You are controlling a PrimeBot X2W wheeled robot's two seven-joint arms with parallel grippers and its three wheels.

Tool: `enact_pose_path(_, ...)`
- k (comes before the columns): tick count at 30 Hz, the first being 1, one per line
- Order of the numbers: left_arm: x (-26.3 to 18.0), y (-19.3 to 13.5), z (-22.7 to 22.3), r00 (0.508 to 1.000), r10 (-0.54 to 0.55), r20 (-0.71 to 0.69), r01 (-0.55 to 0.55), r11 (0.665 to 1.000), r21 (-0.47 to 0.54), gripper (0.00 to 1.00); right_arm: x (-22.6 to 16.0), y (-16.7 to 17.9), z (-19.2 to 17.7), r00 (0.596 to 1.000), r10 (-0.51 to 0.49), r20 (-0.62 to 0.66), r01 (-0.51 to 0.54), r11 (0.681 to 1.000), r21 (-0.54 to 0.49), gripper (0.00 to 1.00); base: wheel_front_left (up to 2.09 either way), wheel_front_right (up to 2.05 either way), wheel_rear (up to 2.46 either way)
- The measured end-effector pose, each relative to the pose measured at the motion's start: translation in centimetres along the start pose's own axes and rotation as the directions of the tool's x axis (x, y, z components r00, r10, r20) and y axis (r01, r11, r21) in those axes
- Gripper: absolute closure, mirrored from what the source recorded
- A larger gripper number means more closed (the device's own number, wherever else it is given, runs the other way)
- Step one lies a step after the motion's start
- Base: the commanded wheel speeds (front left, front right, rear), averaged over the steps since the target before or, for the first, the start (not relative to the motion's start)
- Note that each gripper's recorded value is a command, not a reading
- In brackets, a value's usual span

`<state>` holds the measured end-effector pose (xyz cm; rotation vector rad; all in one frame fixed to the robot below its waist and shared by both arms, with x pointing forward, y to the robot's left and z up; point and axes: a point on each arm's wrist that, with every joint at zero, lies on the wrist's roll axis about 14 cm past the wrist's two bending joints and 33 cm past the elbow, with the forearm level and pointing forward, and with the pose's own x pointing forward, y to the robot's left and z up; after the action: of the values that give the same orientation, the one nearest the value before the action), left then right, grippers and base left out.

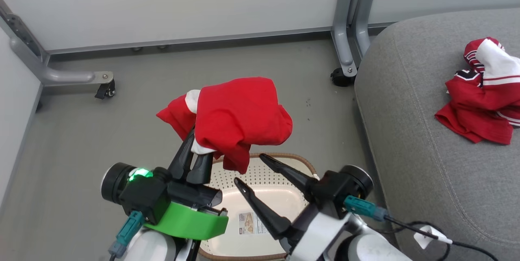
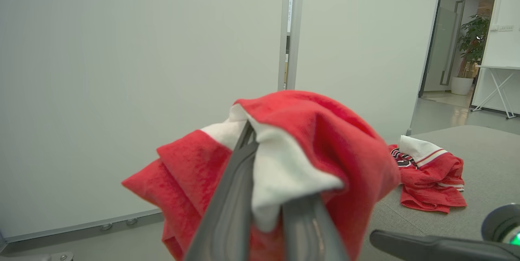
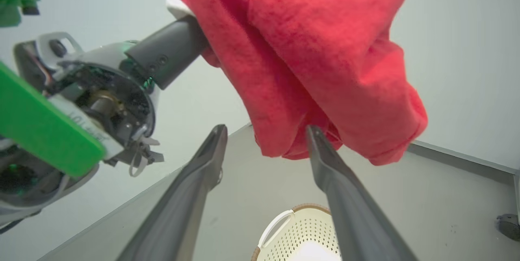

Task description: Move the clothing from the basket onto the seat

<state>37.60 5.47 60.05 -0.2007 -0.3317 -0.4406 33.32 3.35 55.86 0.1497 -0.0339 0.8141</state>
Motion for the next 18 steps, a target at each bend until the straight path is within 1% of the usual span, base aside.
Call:
enact_pose_path(3,0.0,0.1,-0.2,1.000,0.004,-0.004,-0.004,1.000,-0.001,1.00,1.6,0.8,0.6,0.998,0.050,0.024,-0.050,0.999,-0.008,0.00,0.00,0.00,0.00)
enact_pose_path(8,-0.1,0.3,-0.5,1.000,0.007,-0.014,-0.007,1.000,-0.002,1.00,3.8,1.5,0.6,0.993,0.115,0.026,-0.115,0.993,-0.028,0.00,0.00,0.00,0.00)
enact_pose_path(16,0.0,0.3,-0.7,1.000,0.005,-0.018,-0.006,1.000,-0.005,1.00,6.1,1.2,0.9,0.988,0.150,0.039,-0.148,0.988,-0.052,0.00,0.00,0.00,0.00)
enact_pose_path(17,0.0,0.3,-0.7,1.000,0.006,-0.019,-0.006,1.000,-0.006,1.00,6.2,1.2,0.9,0.988,0.152,0.039,-0.150,0.987,-0.052,0.56,0.00,0.00,0.00)
enact_pose_path(18,0.0,0.3,-0.8,1.000,0.006,-0.019,-0.006,1.000,-0.007,1.00,6.3,1.2,0.9,0.987,0.154,0.041,-0.152,0.987,-0.049,0.91,0.00,0.00,0.00)
